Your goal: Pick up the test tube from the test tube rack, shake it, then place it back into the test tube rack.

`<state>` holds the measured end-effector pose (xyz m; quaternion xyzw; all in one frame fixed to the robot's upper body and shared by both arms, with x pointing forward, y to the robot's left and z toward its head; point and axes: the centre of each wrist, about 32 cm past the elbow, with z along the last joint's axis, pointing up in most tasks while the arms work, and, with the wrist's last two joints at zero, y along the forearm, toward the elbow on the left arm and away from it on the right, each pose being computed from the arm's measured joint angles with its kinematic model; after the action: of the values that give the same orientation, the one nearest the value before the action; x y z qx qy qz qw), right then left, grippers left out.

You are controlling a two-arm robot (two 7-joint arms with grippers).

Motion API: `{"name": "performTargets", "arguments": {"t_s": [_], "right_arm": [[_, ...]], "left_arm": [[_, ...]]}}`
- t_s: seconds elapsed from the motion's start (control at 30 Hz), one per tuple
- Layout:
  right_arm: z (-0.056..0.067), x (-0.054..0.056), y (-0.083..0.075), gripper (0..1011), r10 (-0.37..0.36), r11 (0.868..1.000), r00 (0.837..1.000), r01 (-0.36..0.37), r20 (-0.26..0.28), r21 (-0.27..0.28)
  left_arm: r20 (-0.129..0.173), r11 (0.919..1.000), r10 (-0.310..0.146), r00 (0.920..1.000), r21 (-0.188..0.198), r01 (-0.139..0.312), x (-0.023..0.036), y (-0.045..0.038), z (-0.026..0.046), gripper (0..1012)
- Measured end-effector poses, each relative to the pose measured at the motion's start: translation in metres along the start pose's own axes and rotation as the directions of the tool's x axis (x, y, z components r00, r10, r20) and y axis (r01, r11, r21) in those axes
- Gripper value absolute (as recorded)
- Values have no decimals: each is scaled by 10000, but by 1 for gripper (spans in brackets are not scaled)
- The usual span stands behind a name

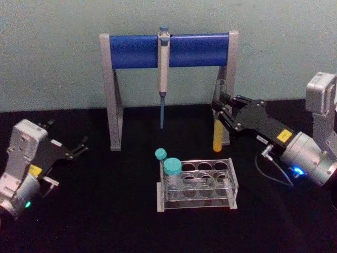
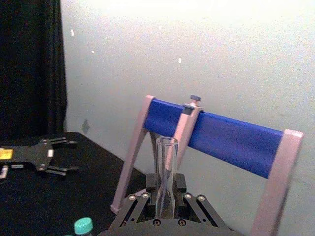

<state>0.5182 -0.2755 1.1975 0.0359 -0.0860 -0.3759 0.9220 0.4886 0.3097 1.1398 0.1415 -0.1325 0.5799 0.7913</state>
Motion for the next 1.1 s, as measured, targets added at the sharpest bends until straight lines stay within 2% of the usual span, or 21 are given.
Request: {"name": "performTargets", "arguments": {"t_s": [0.3,0.67,0.9,1.1], "right_arm": [[-38,-4,-34,229,-335,9994,9994,334,52,91],[-79,-23,-20,229,-381,9987,9993,381,-21,347],[-102,-44,75,229,33,9976,9997,-16,-253,686],[-128,-54,126,229,843,9918,9927,-752,-868,1031]], "left_arm": [[0,10000,-1,10000,1,1,0,0,0,1001],[0,10000,-1,10000,0,1,0,0,0,1001],[0,10000,0,10000,0,0,0,0,0,1001],[0,10000,-1,10000,0,1,0,0,0,1001]]}}
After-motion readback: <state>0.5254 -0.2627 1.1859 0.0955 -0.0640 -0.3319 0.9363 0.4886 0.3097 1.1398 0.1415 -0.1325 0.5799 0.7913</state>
